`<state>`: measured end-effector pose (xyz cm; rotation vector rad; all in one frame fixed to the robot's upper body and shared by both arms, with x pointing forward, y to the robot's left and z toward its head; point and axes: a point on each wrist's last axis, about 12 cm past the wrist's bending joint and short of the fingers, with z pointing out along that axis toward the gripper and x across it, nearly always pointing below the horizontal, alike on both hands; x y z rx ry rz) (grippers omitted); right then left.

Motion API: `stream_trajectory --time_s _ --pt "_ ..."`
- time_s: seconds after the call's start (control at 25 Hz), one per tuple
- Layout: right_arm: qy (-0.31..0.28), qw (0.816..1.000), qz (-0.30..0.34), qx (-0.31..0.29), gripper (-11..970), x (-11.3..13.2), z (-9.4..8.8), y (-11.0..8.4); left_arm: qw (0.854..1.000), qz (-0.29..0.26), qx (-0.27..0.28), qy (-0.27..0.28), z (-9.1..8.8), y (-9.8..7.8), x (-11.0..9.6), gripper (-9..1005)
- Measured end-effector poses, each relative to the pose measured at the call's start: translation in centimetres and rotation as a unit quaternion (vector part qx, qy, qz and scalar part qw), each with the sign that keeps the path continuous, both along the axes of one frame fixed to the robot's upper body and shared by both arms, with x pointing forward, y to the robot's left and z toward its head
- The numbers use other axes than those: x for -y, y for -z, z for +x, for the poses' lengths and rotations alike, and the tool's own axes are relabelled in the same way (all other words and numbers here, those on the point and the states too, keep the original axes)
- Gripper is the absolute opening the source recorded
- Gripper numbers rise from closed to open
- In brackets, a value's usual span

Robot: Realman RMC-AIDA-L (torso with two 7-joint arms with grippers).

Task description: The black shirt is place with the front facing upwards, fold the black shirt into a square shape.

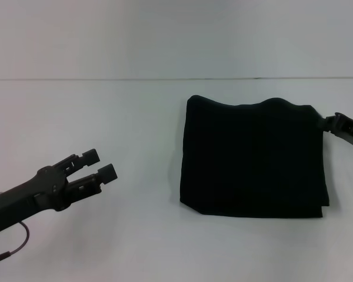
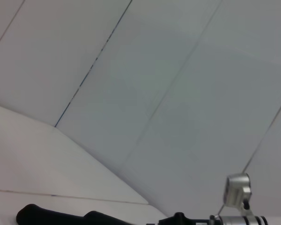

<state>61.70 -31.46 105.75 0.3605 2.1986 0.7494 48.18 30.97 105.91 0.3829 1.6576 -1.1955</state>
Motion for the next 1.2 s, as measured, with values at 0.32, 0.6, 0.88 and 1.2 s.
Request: stream_trajectory --time_s 0.32,0.6,0.88,1.2 --pt "0.053 0.997 0.032 0.049 94 3.5 -2.8 0.8 1.000 -0.018 -0.024 -0.003 0.8 0.0 0.5 910" --pt "-0.131 0.971 -0.038 0.196 374 3.0 -6.5 0.0 0.998 -0.031 -0.060 0.000 2.4 -0.4 1.3 908" --pt "-0.226 0.927 -0.119 0.275 686 -0.5 -9.2 2.1 0.995 -0.042 -0.086 0.001 3.7 -0.8 2.0 906" --pt "-0.225 0.928 -0.140 0.261 945 -0.2 -10.5 3.5 0.994 -0.041 -0.097 -0.003 4.7 -1.0 2.5 904"
